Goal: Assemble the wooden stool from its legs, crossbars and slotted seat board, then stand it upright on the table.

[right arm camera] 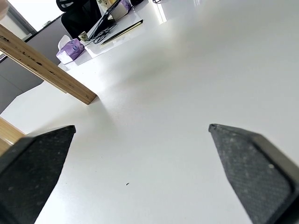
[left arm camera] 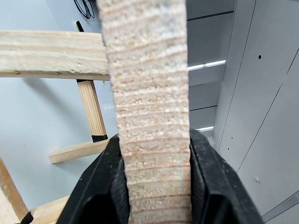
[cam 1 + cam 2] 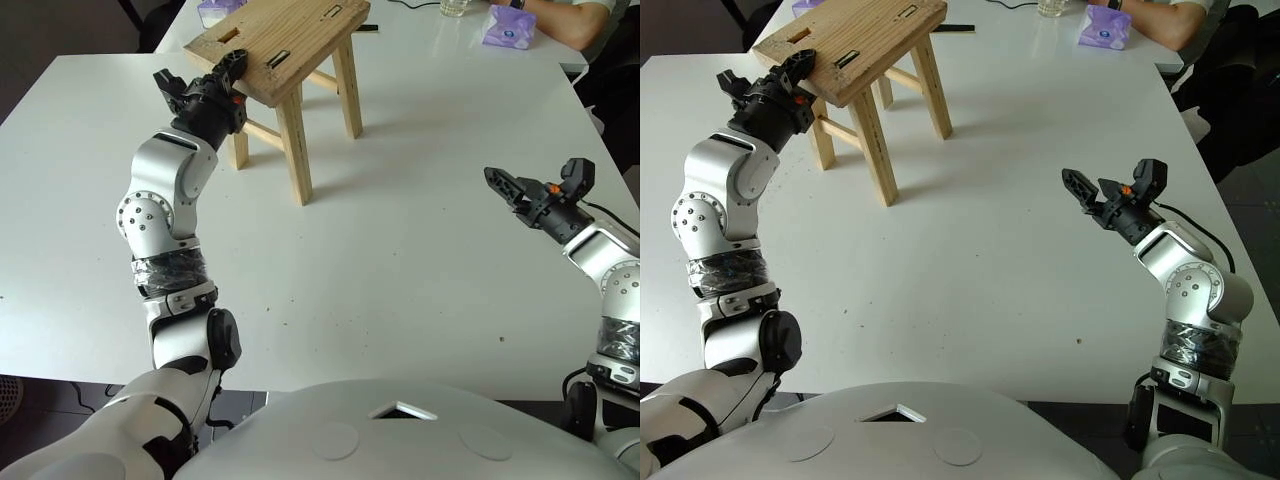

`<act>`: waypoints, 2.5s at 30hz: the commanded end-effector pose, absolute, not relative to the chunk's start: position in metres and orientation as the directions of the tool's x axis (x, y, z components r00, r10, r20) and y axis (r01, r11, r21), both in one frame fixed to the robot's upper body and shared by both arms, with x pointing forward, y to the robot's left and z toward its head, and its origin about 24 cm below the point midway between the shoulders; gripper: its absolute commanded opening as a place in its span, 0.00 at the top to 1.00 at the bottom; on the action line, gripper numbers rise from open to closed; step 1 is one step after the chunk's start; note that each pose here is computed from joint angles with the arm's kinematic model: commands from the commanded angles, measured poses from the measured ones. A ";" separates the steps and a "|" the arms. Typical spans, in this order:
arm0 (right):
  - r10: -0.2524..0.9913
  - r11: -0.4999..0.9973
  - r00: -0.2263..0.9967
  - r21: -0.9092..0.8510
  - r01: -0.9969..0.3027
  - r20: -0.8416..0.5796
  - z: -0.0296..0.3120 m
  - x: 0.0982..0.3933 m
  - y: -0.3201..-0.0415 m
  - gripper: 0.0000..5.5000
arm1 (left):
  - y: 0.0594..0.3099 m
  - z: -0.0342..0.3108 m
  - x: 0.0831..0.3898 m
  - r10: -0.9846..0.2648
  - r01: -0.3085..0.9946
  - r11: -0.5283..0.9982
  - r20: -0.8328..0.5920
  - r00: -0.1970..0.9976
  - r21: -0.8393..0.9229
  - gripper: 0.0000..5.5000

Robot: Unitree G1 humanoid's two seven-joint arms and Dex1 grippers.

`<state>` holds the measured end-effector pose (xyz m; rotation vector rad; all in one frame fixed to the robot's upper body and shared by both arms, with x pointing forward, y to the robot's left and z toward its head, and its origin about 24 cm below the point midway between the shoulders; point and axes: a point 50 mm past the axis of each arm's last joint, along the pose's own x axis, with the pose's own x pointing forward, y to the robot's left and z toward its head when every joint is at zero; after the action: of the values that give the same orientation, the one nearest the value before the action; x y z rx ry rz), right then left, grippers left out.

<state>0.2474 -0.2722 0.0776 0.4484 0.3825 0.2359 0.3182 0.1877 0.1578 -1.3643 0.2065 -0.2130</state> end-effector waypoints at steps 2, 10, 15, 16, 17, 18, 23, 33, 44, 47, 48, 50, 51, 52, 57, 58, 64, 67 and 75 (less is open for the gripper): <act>0.314 0.879 0.902 0.450 -0.158 -0.298 0.078 0.249 -0.268 0.04 | 0.189 0.090 0.305 -0.276 -0.217 0.428 -0.356 0.893 -0.877 0.56; 0.305 0.879 0.911 0.451 -0.157 -0.277 0.079 0.246 -0.268 0.04 | 0.194 0.120 0.290 -0.468 0.158 0.601 -0.185 0.864 -0.784 0.48; 0.293 0.880 0.916 0.452 -0.146 -0.273 0.076 0.242 -0.265 0.04 | 0.184 0.136 0.284 -0.586 0.316 0.627 -0.164 0.793 -0.712 0.48; 0.292 0.881 0.917 0.451 -0.146 -0.273 0.076 0.242 -0.265 0.04 | 0.180 0.137 0.279 -0.632 0.376 0.645 -0.187 0.752 -0.665 0.48; 0.290 0.881 0.917 0.450 -0.145 -0.272 0.076 0.241 -0.264 0.04 | 0.177 0.136 0.275 -0.664 0.420 0.650 -0.205 0.719 -0.634 0.48; 0.289 0.881 0.918 0.450 -0.145 -0.271 0.076 0.241 -0.263 0.04 | 0.176 0.133 0.272 -0.688 0.453 0.654 -0.228 0.688 -0.606 0.48; 0.292 0.881 0.918 0.449 -0.149 -0.268 0.075 0.241 -0.260 0.04 | 0.178 0.121 0.261 -0.742 0.532 0.647 -0.290 0.604 -0.547 0.41; 0.307 0.891 0.915 0.417 -0.179 -0.263 0.081 0.243 -0.256 0.04 | 0.183 0.152 0.298 -0.637 0.337 0.414 -0.005 0.771 -0.846 0.15; 0.260 0.924 0.935 0.342 -0.169 -0.241 0.092 0.252 -0.250 0.04 | 0.191 0.175 0.320 -0.430 0.304 0.575 0.036 0.902 -0.760 0.15; 0.152 0.953 0.956 0.292 -0.075 -0.250 0.090 0.258 -0.261 0.04 | 0.197 0.190 0.328 -0.333 0.321 0.717 0.100 0.937 -0.619 0.15; 0.126 0.956 0.960 0.288 -0.051 -0.250 0.089 0.260 -0.263 0.04 | 0.195 0.196 0.329 -0.323 0.337 0.754 0.128 0.938 -0.563 0.15; 0.082 0.962 0.968 0.274 -0.014 -0.238 0.088 0.261 -0.267 0.04 | 0.185 0.212 0.331 -0.344 0.398 0.791 0.201 0.917 -0.464 0.15; 0.070 0.962 0.969 0.273 -0.003 -0.235 0.087 0.262 -0.268 0.04 | 0.178 0.221 0.332 -0.368 0.438 0.803 0.241 0.898 -0.404 0.15; 0.058 0.963 0.971 0.270 0.007 -0.233 0.087 0.263 -0.269 0.04 | 0.169 0.230 0.332 -0.401 0.480 0.804 0.275 0.874 -0.352 0.15; -0.002 0.960 0.972 0.271 0.068 -0.236 0.084 0.268 -0.278 0.04 | 0.097 0.282 0.326 -0.647 0.724 0.688 0.417 0.639 -0.041 0.15; -0.008 0.961 0.972 0.269 0.073 -0.235 0.084 0.270 -0.278 0.04 | 0.087 0.291 0.325 -0.666 0.738 0.675 0.434 0.606 0.005 0.15; -0.009 0.961 0.969 0.264 0.076 -0.247 0.080 0.271 -0.277 0.04 | 0.059 0.334 0.341 -0.701 0.742 0.661 0.445 0.558 0.112 0.15; -0.004 0.962 0.967 0.262 0.074 -0.256 0.077 0.269 -0.274 0.04 | 0.055 0.355 0.349 -0.693 0.734 0.669 0.454 0.560 0.116 0.15; 0.008 0.963 0.943 0.256 0.083 -0.333 0.051 0.255 -0.259 0.04 | 0.034 0.086 0.319 -0.744 0.838 0.518 -0.573 0.343 -0.170 0.15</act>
<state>0.2615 -0.2657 0.0596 0.2838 0.3122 -0.0302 0.3623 0.0249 0.2470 0.0487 0.0901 -0.9486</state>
